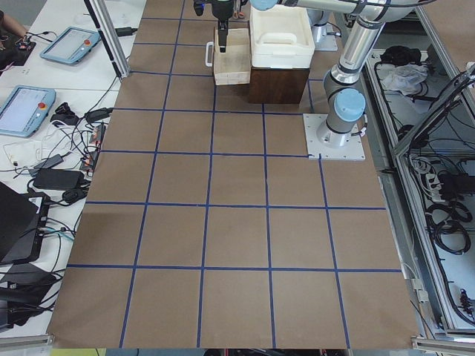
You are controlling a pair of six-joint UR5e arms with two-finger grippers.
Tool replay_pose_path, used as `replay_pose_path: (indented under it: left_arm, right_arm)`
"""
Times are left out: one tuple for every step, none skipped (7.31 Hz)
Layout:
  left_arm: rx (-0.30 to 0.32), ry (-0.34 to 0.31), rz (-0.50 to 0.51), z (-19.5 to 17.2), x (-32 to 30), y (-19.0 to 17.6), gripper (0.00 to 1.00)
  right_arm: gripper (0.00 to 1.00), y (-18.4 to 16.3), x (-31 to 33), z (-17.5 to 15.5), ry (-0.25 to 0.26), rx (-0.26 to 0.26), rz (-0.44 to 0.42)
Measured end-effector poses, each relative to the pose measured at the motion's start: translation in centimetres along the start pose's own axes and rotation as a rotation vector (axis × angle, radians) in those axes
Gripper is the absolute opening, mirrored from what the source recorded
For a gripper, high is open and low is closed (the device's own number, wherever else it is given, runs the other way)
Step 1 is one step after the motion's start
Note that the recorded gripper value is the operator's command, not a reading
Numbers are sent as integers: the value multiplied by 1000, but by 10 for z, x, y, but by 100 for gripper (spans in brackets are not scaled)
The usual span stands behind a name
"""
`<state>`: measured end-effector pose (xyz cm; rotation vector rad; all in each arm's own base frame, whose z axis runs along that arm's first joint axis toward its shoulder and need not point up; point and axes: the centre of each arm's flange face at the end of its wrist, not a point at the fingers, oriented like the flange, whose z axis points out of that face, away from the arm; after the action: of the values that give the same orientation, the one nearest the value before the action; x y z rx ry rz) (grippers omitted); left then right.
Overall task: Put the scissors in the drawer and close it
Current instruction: 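Lift the scissors with the right gripper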
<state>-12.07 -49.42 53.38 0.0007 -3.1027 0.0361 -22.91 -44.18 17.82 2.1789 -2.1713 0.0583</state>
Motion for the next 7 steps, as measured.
replay_pose_path:
  left_arm:
    - [0, 0, 0, 0, 0, 0, 100]
    - [0, 0, 0, 0, 0, 0, 100]
    - [0, 0, 0, 0, 0, 0, 100]
    - [0, 0, 0, 0, 0, 0, 100]
    - [0, 0, 0, 0, 0, 0, 100]
    - [0, 0, -1, 0, 0, 0, 100]
    - [1, 0, -1, 0, 0, 0, 100]
  right_arm:
    - [23, 1, 2, -5, 7, -7, 1]
    - [23, 3, 4, -10, 14, -13, 1]
    - [23, 4, 7, -16, 20, -17, 2]
    - [23, 4, 8, -25, 24, -17, 3]
    - [23, 2, 9, -39, 27, -15, 9]
    - [23, 0, 12, -61, 23, -4, 20]
    - [23, -4, 22, -84, 13, 9, 21]
